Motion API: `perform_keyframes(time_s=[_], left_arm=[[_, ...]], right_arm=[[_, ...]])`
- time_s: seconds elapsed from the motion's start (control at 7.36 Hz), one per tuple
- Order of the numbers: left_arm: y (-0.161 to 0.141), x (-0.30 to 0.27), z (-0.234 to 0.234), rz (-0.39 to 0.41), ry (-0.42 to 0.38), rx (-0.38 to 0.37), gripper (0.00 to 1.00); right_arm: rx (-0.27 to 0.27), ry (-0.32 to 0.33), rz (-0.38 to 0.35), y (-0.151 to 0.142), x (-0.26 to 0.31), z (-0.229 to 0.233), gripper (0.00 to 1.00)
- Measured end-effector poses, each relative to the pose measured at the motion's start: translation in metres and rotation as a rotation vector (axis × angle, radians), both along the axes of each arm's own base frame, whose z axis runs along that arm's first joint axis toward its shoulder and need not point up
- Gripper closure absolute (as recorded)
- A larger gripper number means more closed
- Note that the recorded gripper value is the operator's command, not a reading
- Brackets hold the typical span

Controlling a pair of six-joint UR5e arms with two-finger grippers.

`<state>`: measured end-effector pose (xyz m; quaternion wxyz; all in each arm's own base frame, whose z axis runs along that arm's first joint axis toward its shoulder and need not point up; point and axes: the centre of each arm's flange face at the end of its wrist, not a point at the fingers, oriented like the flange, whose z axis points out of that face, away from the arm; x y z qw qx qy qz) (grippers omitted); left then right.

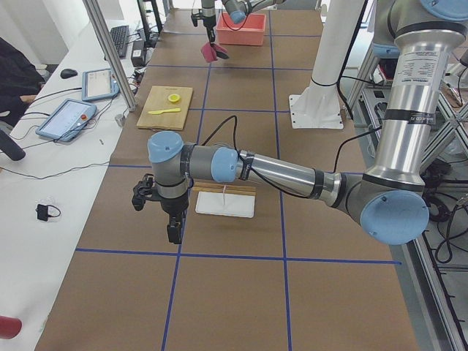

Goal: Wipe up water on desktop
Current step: 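Lift the cloth with the right gripper and move it over the pink bin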

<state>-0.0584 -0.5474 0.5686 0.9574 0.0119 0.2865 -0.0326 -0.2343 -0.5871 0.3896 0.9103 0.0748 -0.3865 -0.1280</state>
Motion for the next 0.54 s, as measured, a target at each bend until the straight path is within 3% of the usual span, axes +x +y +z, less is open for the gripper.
perform_keyframes(time_s=[0.27, 0.54], left_arm=[[0.0, -0.001, 0.002, -0.001, 0.0, -0.004, 0.02], [0.0, -0.001, 0.001, -0.002, 0.0, -0.003, 0.02]], right_arm=[[-0.043, -0.039, 0.097, 0.017, 0.088, -0.046, 1.0], [-0.09, -0.003, 0.123, 0.066, 0.157, -0.058, 1.0]])
